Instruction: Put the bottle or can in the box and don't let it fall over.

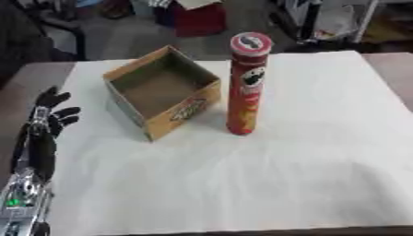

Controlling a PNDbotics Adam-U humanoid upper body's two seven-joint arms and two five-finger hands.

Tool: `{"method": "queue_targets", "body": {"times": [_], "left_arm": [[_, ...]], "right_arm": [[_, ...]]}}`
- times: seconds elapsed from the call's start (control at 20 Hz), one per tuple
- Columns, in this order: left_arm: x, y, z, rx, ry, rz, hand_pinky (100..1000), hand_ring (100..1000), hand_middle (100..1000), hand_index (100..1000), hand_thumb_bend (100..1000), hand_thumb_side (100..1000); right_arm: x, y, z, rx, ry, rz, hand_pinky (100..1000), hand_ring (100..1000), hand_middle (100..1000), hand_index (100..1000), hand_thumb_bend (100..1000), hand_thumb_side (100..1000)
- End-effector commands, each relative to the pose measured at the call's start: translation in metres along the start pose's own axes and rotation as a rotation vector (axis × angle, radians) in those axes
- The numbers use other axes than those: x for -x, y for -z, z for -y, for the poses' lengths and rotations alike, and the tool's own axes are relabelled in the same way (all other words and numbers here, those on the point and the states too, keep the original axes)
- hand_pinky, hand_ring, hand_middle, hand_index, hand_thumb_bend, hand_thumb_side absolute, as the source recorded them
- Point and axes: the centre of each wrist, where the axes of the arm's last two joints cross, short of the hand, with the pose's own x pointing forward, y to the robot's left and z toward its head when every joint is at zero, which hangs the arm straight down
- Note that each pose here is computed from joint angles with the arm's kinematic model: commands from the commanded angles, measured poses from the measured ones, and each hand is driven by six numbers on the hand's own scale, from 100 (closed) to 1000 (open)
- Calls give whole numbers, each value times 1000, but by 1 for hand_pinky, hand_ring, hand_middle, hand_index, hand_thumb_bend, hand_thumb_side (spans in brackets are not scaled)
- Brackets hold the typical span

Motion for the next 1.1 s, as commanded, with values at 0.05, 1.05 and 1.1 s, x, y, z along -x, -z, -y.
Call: {"method": "queue_targets", "body": {"times": [0.05,1.05,1.1], "left_arm": [[-9,3,-3,-1,4,34,793,748,834,985,232,1000],[-8,4,5,70,-1,27,793,747,834,984,234,1000],[-8,4,6,78,-1,28,793,747,834,984,234,1000]], "right_arm": [[-5,4,4,-2,-14,21,964,797,766,1000,100,750],[-128,168,55,-307,-462,492,960,830,818,1000,100,597],[-134,178,55,-344,-493,507,960,832,819,1000,100,594]]}}
